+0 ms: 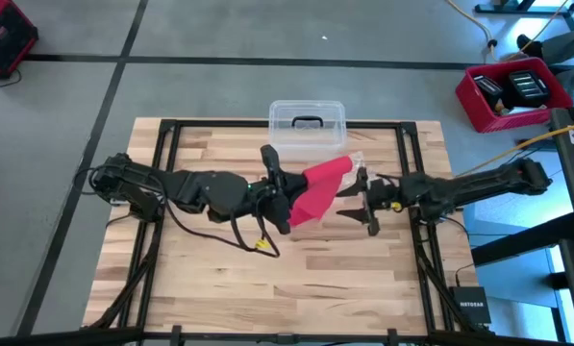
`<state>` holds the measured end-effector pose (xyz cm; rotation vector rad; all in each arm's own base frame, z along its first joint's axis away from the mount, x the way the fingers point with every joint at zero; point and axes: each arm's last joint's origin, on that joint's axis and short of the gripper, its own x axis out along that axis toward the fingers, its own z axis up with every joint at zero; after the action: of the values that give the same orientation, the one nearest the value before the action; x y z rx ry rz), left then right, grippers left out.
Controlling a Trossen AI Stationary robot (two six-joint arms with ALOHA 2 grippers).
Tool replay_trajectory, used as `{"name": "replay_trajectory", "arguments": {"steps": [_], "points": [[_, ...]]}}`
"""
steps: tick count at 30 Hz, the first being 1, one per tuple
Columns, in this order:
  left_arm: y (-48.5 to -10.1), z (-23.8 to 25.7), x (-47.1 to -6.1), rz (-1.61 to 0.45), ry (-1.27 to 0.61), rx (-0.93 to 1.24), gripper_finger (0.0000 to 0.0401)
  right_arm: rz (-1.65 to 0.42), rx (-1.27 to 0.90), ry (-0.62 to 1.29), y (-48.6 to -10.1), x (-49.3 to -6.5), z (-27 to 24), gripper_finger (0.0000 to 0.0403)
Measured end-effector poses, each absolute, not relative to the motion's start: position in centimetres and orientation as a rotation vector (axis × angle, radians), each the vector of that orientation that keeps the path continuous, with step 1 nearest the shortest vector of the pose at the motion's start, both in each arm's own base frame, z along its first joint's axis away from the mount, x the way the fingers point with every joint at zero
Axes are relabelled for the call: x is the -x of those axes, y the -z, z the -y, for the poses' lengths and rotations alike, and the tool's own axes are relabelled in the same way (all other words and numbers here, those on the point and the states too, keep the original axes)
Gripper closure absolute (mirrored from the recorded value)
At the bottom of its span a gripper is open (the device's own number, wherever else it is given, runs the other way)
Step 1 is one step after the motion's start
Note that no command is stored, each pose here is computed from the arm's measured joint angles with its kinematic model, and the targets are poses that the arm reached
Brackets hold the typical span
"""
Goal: Roll bandage
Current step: Roll the red bandage
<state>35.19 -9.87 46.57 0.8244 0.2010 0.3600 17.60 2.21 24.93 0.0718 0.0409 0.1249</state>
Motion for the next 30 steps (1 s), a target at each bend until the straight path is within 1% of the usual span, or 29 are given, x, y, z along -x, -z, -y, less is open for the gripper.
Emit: {"name": "replay_trajectory", "arguments": {"steps": [3,6,10,14,19,23,26,30], "points": [[-46.6,10.1,-35.1,-0.197,-0.356,-0.827,0.0384,-0.103,-0.068,-0.132,-26.4,-16.9,-2.1,0.0153],[-46.7,10.3,-35.1,-0.182,-0.355,-0.818,0.0384,-0.142,-0.063,-0.106,-27.2,-16.5,-2.0,0.0149],[-46.8,10.4,-35.1,-0.171,-0.353,-0.801,0.0384,-0.098,-0.066,-0.096,-27.7,-16.9,-2.0,0.0149],[-46.9,10.1,-35.2,-0.159,-0.367,-0.789,0.0384,-0.116,-0.063,-0.113,-27.1,-18.2,-2.3,0.0149],[-46.9,9.9,-35.2,-0.162,-0.372,-0.777,0.0384,-0.145,0.011,-0.042,-25.8,-20.3,-2.3,0.0149],[-46.9,10.0,-35.2,-0.16,-0.367,-0.778,0.0384,-0.115,0.044,-0.041,-25.4,-21.5,-2.4,0.0149],[-46.9,10.0,-35.2,-0.16,-0.366,-0.778,0.0384,-0.093,0.072,-0.038,-25.1,-22.3,-2.5,0.016],[-46.9,10.0,-35.2,-0.159,-0.367,-0.778,0.0384,-0.05,0.128,-0.032,-24.8,-23.3,-2.6,0.02]]}}
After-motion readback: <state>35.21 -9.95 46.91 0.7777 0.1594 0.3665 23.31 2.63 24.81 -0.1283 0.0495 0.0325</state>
